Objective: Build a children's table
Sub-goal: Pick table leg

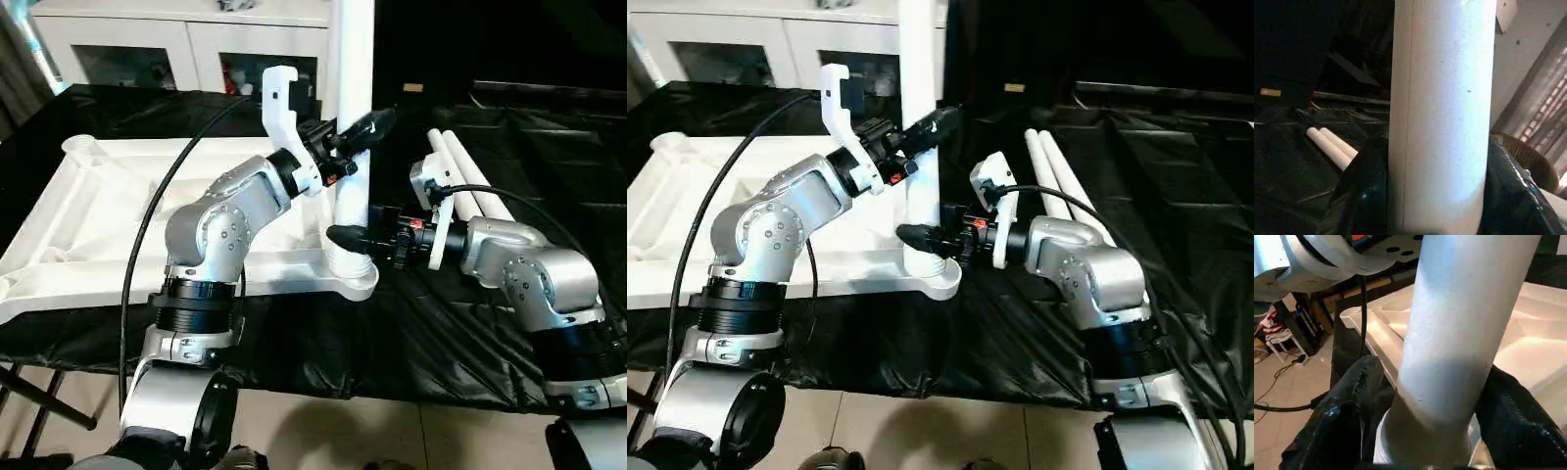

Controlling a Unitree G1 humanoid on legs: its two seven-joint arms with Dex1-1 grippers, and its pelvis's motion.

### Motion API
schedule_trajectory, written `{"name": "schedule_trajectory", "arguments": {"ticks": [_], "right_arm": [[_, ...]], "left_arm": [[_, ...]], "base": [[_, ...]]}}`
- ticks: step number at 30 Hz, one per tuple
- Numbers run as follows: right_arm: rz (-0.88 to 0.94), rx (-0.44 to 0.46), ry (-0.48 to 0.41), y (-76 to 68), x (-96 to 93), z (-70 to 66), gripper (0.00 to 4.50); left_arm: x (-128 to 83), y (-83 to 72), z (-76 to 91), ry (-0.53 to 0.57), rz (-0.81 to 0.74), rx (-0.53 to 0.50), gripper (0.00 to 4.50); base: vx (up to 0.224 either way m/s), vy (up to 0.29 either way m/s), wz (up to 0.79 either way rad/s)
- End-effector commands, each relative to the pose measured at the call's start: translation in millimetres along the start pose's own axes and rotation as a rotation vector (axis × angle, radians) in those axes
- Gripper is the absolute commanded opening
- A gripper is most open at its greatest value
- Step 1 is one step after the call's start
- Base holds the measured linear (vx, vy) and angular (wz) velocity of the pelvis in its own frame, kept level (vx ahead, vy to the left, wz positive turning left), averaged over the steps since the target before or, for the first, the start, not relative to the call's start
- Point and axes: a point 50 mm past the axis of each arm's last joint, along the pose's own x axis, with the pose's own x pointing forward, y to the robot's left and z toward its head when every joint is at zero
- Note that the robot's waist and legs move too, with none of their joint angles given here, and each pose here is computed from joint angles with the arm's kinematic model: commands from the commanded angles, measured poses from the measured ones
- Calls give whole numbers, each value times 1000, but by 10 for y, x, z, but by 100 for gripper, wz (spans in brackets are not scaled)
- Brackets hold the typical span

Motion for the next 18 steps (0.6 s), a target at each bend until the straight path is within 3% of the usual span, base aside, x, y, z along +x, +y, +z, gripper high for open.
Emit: {"name": "schedule_trajectory", "arguments": {"ticks": [1,5,18], "right_arm": [[37,-11,14,15,44,50,306],[51,-10,19,-1,71,56,306],[78,2,82,-12,69,-12,306]], "left_arm": [[8,-65,29,-2,-41,44,185],[7,-150,-13,31,-110,62,185],[-6,-164,-37,62,-135,86,185]], "base": [[0,0,0],[0,0,0],[0,0,0]]}}
